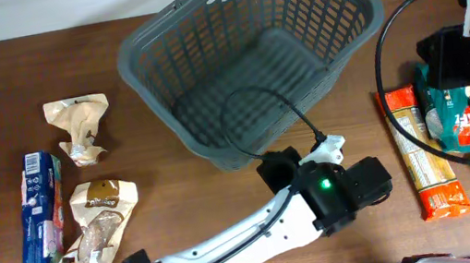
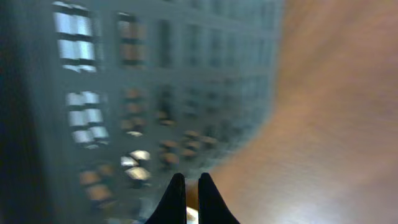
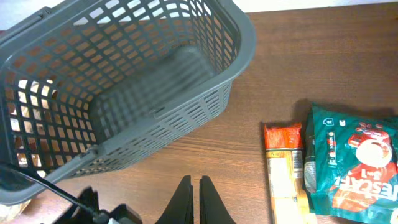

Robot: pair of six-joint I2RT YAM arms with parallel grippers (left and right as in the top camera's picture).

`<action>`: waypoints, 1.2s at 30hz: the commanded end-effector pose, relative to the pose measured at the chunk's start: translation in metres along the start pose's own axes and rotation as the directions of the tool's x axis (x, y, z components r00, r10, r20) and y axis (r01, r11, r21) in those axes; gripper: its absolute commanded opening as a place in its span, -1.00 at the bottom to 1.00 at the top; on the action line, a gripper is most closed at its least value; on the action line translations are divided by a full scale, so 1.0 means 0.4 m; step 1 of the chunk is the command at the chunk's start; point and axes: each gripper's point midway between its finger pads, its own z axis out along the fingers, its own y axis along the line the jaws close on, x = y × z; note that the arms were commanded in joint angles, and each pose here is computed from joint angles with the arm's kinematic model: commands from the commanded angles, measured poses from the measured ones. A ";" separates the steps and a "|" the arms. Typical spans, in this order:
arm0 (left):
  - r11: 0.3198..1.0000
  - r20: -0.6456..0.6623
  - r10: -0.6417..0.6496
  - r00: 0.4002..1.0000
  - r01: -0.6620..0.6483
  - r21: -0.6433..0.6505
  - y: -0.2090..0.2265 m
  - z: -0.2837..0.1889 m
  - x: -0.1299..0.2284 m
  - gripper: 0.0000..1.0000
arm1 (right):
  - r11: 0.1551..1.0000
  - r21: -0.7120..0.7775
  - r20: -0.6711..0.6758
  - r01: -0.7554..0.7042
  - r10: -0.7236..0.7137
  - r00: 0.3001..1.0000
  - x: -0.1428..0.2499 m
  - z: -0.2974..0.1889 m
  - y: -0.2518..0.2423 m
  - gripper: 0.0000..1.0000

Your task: Pack container

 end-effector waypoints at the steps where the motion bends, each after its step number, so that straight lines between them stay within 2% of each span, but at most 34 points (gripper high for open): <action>1: 0.972 0.000 0.122 0.993 -0.119 -0.201 0.075 -0.004 -0.014 -0.96 | 0.999 0.015 0.015 0.028 -0.028 0.999 -0.006 -0.012 -0.001 -0.93; 8: 0.972 -0.001 0.123 0.992 -0.120 -0.202 0.075 -0.004 -0.014 -0.96 | 0.996 0.019 -0.003 0.081 -0.081 0.997 -0.026 0.031 -0.013 -0.93; 12: 0.974 0.001 0.109 0.994 -0.106 -0.201 0.076 -0.004 -0.014 -0.96 | 0.985 -0.090 -0.115 0.149 -0.159 0.981 -0.028 0.164 -0.007 -0.93; 21: 0.988 -0.039 0.062 0.997 -0.067 -0.136 0.062 0.015 0.016 -0.96 | 0.962 -0.170 -0.249 0.213 -0.252 0.935 -0.008 0.349 0.004 -0.93; 26: 0.998 -0.055 0.043 0.998 -0.045 -0.050 0.024 0.019 0.028 -0.96 | 0.955 -0.179 -0.251 0.235 -0.276 0.928 -0.013 0.387 0.008 -0.93; 36: 0.997 -0.093 0.062 0.994 -0.066 -0.045 -0.004 0.042 0.060 -0.96 | 0.943 -0.158 -0.136 0.292 -0.313 0.940 -0.085 0.413 0.008 -0.93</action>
